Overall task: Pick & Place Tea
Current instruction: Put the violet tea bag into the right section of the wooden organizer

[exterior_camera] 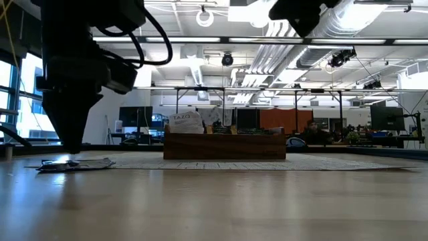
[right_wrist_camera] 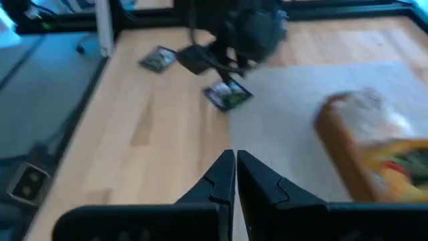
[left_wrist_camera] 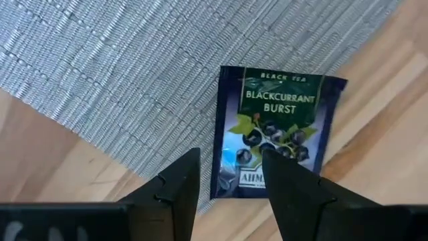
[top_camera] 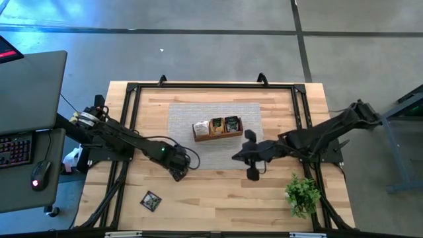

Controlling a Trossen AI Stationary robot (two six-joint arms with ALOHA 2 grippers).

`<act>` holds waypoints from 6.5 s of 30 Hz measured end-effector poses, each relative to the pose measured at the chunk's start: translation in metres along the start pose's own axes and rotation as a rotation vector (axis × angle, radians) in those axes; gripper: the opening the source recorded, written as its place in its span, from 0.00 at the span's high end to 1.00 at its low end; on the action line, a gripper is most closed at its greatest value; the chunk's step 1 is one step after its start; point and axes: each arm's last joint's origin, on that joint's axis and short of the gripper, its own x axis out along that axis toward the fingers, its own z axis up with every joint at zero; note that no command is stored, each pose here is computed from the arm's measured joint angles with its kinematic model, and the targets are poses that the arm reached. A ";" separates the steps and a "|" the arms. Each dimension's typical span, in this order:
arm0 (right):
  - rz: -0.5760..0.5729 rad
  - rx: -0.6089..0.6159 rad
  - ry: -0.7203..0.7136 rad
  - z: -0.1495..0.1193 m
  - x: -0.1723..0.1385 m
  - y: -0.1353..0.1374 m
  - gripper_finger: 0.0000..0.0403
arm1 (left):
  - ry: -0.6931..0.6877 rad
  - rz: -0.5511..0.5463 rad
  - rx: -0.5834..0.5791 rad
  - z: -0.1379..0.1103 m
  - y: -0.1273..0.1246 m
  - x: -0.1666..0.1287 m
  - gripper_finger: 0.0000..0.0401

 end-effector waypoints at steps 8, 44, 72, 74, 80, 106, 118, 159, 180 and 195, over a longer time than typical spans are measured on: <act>0.076 0.013 -0.089 -0.022 0.079 0.025 0.99 | 0.039 0.014 0.001 0.001 -0.005 0.016 0.61; -0.196 0.084 0.246 -0.080 0.175 0.015 1.00 | 0.104 -0.069 -0.349 0.004 -0.014 0.023 0.61; 0.110 0.107 0.021 -0.074 0.190 0.053 1.00 | 0.003 -0.172 -0.363 -0.017 -0.058 -0.006 0.61; 0.100 0.106 0.037 -0.078 0.197 0.052 1.00 | -0.026 -0.165 -0.403 -0.023 -0.060 -0.006 0.61; 0.013 0.074 0.048 -0.077 0.214 0.052 1.00 | -0.093 -0.115 -0.494 -0.034 -0.062 0.015 0.61; -0.055 0.094 0.083 -0.082 0.231 0.041 1.00 | -0.276 -0.188 -0.493 -0.030 -0.065 0.028 0.61; -0.050 0.106 0.122 -0.084 0.231 0.038 1.00 | -0.283 -0.153 -0.462 -0.031 -0.067 0.041 0.74; -0.425 0.159 0.088 -0.047 -0.044 -0.015 1.00 | -0.961 -0.120 -0.241 0.126 -0.062 -0.041 1.00; -0.331 0.145 -0.124 -0.102 -0.056 -0.040 1.00 | -1.052 -0.026 -0.192 0.205 -0.023 0.035 1.00; -0.310 0.152 -0.182 -0.095 -0.056 -0.038 0.99 | -1.016 0.021 -0.151 0.211 -0.028 0.029 0.71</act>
